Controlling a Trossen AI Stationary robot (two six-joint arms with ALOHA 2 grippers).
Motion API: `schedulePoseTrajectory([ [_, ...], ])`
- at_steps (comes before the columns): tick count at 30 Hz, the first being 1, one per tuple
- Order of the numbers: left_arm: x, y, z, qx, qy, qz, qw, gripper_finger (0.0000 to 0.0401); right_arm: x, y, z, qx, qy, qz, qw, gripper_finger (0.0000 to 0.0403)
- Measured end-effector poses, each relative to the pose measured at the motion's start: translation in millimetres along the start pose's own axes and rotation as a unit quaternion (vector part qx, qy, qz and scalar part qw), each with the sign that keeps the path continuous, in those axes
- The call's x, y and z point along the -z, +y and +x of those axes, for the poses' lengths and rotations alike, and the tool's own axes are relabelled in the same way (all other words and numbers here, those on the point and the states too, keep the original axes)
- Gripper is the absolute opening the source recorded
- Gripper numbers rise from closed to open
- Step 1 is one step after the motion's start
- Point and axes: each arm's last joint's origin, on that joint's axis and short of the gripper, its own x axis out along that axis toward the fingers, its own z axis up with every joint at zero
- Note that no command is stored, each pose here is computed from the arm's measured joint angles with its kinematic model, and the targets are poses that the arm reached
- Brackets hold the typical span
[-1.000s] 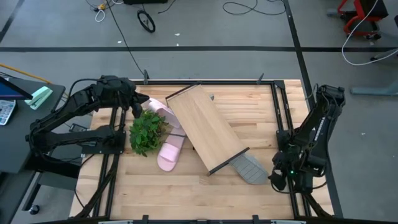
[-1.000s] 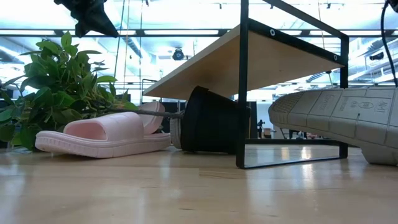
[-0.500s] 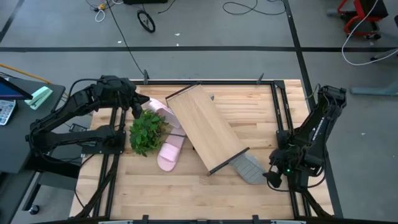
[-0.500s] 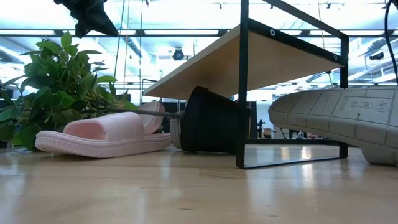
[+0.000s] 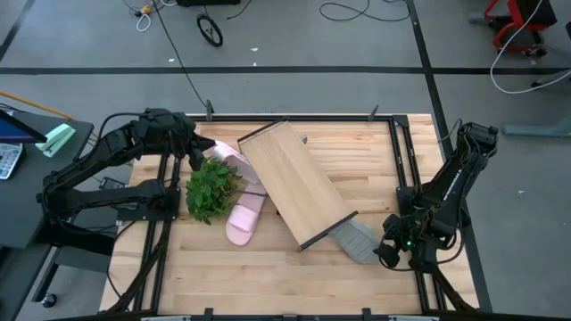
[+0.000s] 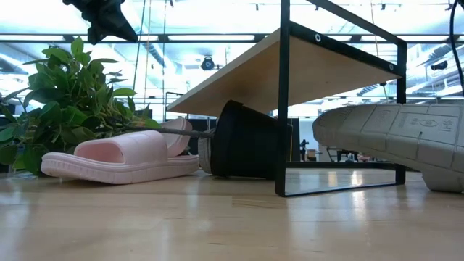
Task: Pick and place slides into the shelf
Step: Put the bottom gray slide on the shelf
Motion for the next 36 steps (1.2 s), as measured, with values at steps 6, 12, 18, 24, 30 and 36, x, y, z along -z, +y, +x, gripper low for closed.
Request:
schedulePoseTrajectory([
  [6,0.1,0.0,0.0,0.000,0.001,-0.002,1.000,0.0036,3.6,-0.7,8.1,-0.039,0.009,-0.001,0.999,0.0350],
  [12,0.1,0.0,0.0,0.000,0.000,-0.001,1.000,0.0029,3.7,-0.1,12.5,-0.060,0.013,0.002,0.998,0.0292],
  [18,0.0,0.0,0.0,0.000,0.000,-0.001,1.000,0.0024,7.1,6.5,10.6,-0.084,0.056,-0.015,0.995,0.0145],
  [24,0.0,0.0,0.1,0.000,0.000,0.000,1.000,0.0032,6.8,11.2,0.8,-0.103,0.104,-0.054,0.988,0.0037],
  [30,0.0,0.0,0.0,0.000,0.000,0.000,1.000,0.0025,4.4,11.3,-10.2,-0.126,0.158,-0.048,0.978,0.0037],
  [36,0.0,0.0,0.0,0.000,0.000,0.000,1.000,0.0018,0.8,10.5,-26.5,-0.165,0.237,-0.063,0.955,0.0036],
])
